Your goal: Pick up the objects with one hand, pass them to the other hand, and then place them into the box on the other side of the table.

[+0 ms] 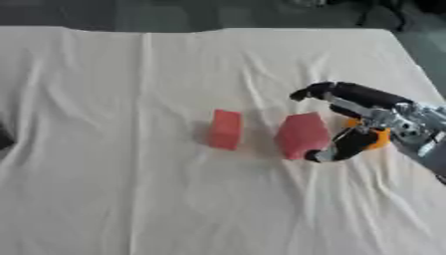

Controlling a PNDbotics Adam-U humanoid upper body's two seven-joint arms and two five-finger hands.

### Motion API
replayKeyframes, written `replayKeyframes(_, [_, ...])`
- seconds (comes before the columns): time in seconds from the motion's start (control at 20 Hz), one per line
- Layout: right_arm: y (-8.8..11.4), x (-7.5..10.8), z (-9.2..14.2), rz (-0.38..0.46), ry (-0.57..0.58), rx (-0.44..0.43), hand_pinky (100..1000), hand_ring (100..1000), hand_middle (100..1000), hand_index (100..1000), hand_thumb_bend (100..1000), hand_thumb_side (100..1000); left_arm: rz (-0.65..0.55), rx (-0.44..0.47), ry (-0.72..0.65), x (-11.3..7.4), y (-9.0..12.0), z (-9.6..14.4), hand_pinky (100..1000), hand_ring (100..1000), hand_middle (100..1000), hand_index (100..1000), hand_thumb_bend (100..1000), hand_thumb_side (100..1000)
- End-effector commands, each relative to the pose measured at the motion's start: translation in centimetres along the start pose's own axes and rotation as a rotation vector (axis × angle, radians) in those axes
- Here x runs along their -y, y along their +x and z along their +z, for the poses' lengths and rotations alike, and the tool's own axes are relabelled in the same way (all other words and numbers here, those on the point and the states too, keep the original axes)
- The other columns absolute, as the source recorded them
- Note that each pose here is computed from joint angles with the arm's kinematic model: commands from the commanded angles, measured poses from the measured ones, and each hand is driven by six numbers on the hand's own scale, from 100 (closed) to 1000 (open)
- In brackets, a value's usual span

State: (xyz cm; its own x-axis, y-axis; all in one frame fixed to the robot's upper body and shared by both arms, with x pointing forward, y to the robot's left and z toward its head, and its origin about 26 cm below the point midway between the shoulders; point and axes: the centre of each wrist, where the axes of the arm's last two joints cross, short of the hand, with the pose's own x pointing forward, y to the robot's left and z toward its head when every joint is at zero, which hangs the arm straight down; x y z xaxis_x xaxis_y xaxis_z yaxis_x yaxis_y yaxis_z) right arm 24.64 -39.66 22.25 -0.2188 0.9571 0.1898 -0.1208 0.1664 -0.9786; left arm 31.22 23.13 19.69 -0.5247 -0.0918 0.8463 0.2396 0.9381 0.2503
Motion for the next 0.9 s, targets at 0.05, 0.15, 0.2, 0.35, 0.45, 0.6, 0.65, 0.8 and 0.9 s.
replayKeyframes(0.05, [0.23,0.42,0.03,0.025,-0.029,-0.015,993,935,848,906,521,145,-0.024,0.031,-0.008,-0.31,0.99,-0.23,1000,702,698,727,100,885])
replayKeyframes(0.15, [0.26,0.25,0.0,0.014,-0.037,-0.025,995,932,844,900,517,142,-0.024,0.032,-0.01,-0.26,1.03,-0.28,1000,702,697,727,100,886])
replayKeyframes(0.2, [0.27,0.16,-0.01,0.011,-0.036,-0.029,1000,932,845,901,517,141,-0.024,0.031,-0.012,-0.22,1.01,-0.29,1000,702,697,727,100,887])
replayKeyframes(0.35, [0.27,-0.07,-0.01,0.004,-0.032,-0.046,1000,931,838,889,515,137,-0.024,0.029,-0.017,-0.12,0.96,-0.31,1000,702,696,727,100,888])
replayKeyframes(0.45, [0.25,-0.12,0.01,-0.001,-0.033,-0.062,1000,932,838,887,512,134,-0.025,0.03,-0.017,-0.12,0.97,-0.3,1000,701,696,727,100,888])
replayKeyframes(0.6, [0.22,-0.23,0.04,-0.005,-0.03,-0.082,1000,935,842,889,490,119,-0.028,0.032,-0.017,-0.14,1.0,-0.29,1000,701,696,726,100,889])
replayKeyframes(0.65, [0.21,-0.29,0.05,-0.005,-0.028,-0.09,1000,935,843,890,489,119,-0.028,0.032,-0.018,-0.14,1.01,-0.29,1000,701,696,726,100,889])
replayKeyframes(0.8, [0.17,-0.43,0.08,-0.005,-0.025,-0.109,1000,936,845,893,465,101,-0.03,0.03,-0.019,-0.13,0.98,-0.26,1000,701,696,726,100,892])
replayKeyframes(0.9, [0.14,-0.5,0.11,-0.002,-0.024,-0.121,1000,935,847,894,449,100,-0.032,0.028,-0.018,-0.17,0.93,-0.23,1000,701,696,726,100,893])
